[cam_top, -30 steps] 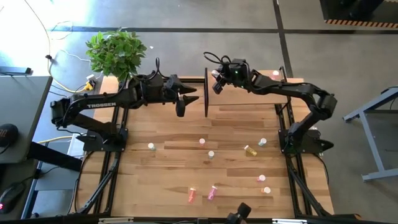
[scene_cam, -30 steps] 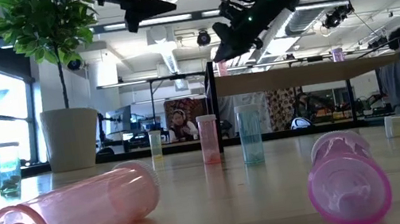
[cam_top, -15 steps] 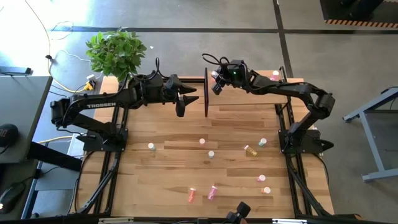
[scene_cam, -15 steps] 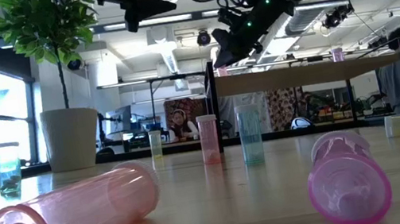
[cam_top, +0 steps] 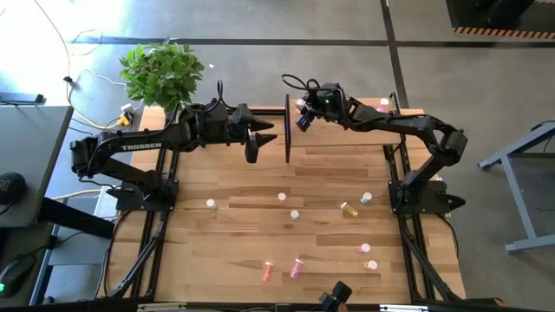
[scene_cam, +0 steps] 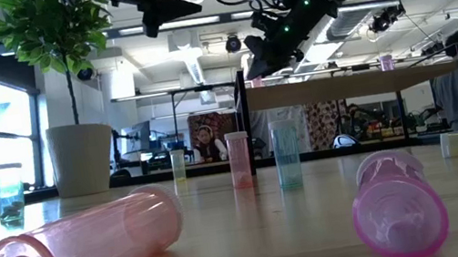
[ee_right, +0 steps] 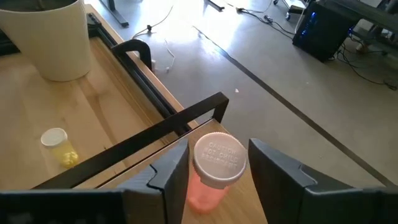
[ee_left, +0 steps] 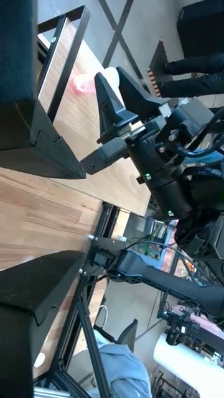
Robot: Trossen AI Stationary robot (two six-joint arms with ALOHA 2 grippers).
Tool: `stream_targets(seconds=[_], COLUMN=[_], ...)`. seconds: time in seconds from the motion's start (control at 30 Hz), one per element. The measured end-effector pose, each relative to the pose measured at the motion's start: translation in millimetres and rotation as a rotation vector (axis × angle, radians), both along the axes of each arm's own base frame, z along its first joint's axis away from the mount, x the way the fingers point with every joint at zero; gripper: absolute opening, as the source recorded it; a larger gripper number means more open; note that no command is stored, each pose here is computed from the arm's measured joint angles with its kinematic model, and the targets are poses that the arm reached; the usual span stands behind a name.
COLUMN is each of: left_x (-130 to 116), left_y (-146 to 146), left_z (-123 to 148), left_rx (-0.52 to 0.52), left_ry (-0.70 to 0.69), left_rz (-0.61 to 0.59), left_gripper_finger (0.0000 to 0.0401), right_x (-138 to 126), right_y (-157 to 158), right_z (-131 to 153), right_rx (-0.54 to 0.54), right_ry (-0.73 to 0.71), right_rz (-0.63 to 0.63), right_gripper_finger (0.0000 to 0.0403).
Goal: Pick and place medicine bottles onto shelf by color
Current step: Put the bottom left pink pill bottle on the shelf, then put the top yellow pill bottle on the shelf
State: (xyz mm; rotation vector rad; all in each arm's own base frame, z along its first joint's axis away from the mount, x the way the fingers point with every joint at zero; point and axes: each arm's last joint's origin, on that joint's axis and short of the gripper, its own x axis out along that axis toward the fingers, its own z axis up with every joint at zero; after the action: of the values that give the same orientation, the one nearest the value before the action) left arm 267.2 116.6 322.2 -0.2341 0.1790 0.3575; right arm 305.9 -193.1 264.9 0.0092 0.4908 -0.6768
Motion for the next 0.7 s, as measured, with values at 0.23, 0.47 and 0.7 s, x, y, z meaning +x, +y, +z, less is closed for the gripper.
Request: stream_targets(seconds=[0.23, 0.47, 0.7], left_x=[0.0, 0.0, 0.0], left_y=[0.0, 0.0, 0.0], left_z=[0.0, -0.1, -0.5], left_rx=[0.001, 0.002, 0.004], left_ry=[0.000, 0.002, 0.006], left_rz=[0.000, 0.000, -0.001], left_gripper_finger=[0.0188, 0.0188, 0.0188], right_x=[-0.3, -4.5, -13.7], right_y=[-0.3, 2.3, 10.6], right_z=[0.0, 10.2, 23.4], right_rx=[0.012, -0.003, -0.001], right_ry=[-0.013, -0.038, -0.036], right_rz=[-0.025, -0.024, -0.018], right_gripper_finger=[0.0159, 0.0159, 0.0158])
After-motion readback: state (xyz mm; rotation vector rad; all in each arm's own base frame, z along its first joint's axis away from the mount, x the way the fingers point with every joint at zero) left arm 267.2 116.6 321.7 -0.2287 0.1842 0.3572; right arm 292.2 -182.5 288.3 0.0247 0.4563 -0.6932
